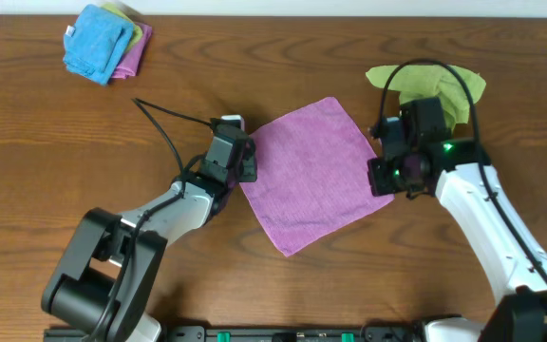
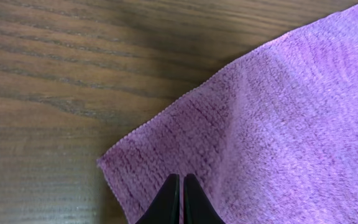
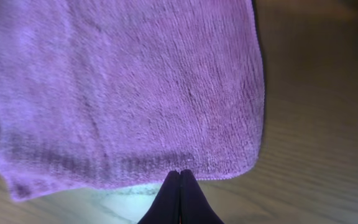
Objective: Fold the cloth
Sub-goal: 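Grasp the purple cloth's top corners with left and right grippers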
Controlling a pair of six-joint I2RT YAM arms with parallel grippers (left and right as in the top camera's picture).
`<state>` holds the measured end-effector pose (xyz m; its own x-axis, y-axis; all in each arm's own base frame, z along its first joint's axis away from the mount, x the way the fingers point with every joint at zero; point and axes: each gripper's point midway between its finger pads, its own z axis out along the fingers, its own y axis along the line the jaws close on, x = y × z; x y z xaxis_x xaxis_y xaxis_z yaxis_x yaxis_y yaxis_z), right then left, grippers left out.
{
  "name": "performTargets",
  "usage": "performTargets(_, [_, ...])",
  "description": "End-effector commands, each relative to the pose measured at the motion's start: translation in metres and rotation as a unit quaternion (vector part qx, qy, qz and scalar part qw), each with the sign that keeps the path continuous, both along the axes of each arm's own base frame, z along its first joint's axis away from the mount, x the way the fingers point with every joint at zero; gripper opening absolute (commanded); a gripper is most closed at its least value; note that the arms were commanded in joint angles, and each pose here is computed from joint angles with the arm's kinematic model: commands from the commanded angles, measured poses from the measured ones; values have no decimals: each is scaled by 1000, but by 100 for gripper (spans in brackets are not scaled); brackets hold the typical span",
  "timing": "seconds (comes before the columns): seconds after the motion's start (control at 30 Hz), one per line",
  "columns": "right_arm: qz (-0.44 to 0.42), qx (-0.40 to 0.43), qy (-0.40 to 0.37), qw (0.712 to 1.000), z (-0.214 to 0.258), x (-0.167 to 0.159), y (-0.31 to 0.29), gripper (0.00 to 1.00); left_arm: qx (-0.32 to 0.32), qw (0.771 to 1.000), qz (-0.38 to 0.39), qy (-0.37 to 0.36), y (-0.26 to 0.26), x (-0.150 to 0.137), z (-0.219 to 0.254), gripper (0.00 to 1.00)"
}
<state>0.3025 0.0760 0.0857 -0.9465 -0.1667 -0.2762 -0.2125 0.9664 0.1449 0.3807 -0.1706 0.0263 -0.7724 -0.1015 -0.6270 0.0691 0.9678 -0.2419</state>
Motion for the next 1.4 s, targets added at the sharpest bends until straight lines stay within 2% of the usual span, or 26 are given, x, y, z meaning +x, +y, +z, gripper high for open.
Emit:
performTargets(0.0, [-25,-8,8,1000,-15,-7,-5,2,15,1000,-8,-1,4,5,-8,6])
performTargets(0.17, [-88,-69,1,994,-37,-7,-33,2,15,1000,-8,0,3,6,-13,6])
performTargets(0.47, [-108,-72,21,991,-67,-9,-38,1,19,1000,-8,7,4,5,-22,6])
performTargets(0.67, [-115,-76,11,990,-88,9,-39,2,25,1000,2,-3,7,9,-20,6])
performTargets(0.8, [-123,-75,42,989,-109,3,-37,2,37,999,16,-14,13,13,-18,6])
performTargets(0.93, [-105,-18,95,990,-121,-15,-14,2,42,998,33,-37,19,23,-11,6])
performTargets(1.07, [-86,20,116,989,-119,-24,5,1,38,997,44,-45,25,31,-14,6])
performTargets(1.37, [-46,11,129,991,-119,-37,27,1,12,999,32,-40,23,34,-19,6])
